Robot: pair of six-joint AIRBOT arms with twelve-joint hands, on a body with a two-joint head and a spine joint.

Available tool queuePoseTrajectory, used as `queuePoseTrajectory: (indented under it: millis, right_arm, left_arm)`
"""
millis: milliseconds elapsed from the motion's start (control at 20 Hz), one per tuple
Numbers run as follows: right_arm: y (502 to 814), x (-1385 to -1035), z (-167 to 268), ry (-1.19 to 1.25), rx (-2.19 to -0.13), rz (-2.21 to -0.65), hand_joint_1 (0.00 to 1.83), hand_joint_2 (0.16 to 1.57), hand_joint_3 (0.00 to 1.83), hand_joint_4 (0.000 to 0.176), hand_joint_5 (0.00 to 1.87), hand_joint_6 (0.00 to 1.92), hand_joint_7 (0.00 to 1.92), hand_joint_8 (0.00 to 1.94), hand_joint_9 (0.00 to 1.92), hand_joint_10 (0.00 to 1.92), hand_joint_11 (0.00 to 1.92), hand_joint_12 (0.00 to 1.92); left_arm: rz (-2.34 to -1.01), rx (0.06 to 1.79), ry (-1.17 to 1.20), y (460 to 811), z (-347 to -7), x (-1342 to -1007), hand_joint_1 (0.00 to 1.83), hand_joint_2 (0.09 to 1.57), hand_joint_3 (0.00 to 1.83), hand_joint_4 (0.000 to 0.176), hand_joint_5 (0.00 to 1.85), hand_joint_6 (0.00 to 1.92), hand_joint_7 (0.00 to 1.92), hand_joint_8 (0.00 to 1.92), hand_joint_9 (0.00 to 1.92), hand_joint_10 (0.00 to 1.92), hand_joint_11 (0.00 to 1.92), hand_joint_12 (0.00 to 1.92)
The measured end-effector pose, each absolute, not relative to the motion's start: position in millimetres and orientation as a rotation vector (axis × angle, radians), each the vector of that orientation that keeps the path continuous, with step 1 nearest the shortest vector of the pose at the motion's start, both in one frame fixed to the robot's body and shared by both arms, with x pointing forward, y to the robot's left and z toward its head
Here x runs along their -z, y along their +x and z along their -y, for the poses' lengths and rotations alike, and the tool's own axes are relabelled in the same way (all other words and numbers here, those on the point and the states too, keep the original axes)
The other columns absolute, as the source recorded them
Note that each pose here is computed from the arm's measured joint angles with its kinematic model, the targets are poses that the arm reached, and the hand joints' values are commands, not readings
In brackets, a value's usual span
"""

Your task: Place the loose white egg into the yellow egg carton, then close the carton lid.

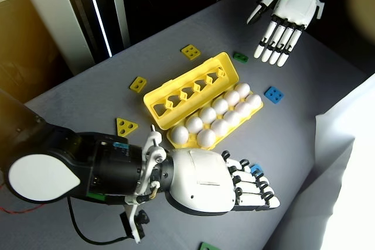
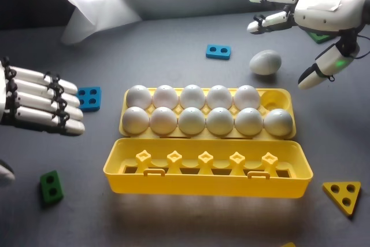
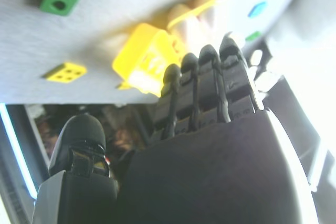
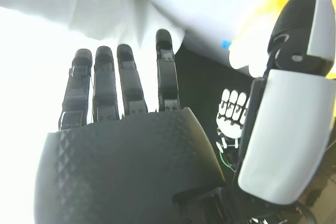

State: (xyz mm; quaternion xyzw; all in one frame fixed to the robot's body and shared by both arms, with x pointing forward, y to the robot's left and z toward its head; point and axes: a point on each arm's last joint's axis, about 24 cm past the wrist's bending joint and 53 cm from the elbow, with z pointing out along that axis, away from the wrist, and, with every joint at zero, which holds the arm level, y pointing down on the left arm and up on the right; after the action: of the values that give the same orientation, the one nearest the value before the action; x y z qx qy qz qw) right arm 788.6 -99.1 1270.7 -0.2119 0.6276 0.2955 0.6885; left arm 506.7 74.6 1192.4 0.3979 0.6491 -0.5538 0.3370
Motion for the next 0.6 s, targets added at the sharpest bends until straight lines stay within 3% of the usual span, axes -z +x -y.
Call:
queuePoseTrajectory:
  millis: [150,350,600]
  right_arm:
    - [790,-1268,93,-0.476,-0.664,-1.409,0.65,0.69,0.00,0.176,0.48,0.01,0.00,0.00,0.00,0.00,0.00,0.00]
    - [793,-1268,90,-0.477,-0.664,-1.408,0.66,0.72,0.00,0.176,0.74,0.02,0.00,0.00,0.00,0.00,0.00,0.00]
    - [808,-1275,99,-0.406,-0.666,-1.406,0.69,0.72,0.00,0.176,0.83,0.04,0.00,0.00,0.00,0.00,0.00,0.00]
  left_arm:
    - [-1.691,1.445,1.041,508,-77,-1192,0.00,1.31,0.00,0.000,0.07,0.00,0.08,0.00,0.04,0.00,0.00,0.00]
    - [-1.695,1.434,1.033,513,-79,-1191,0.00,1.31,0.01,0.000,0.09,0.01,0.09,0.01,0.05,0.01,0.00,0.00]
    - [-1.676,1.412,1.046,516,-80,-1191,0.00,1.32,0.01,0.000,0.09,0.01,0.09,0.01,0.05,0.01,0.01,0.00]
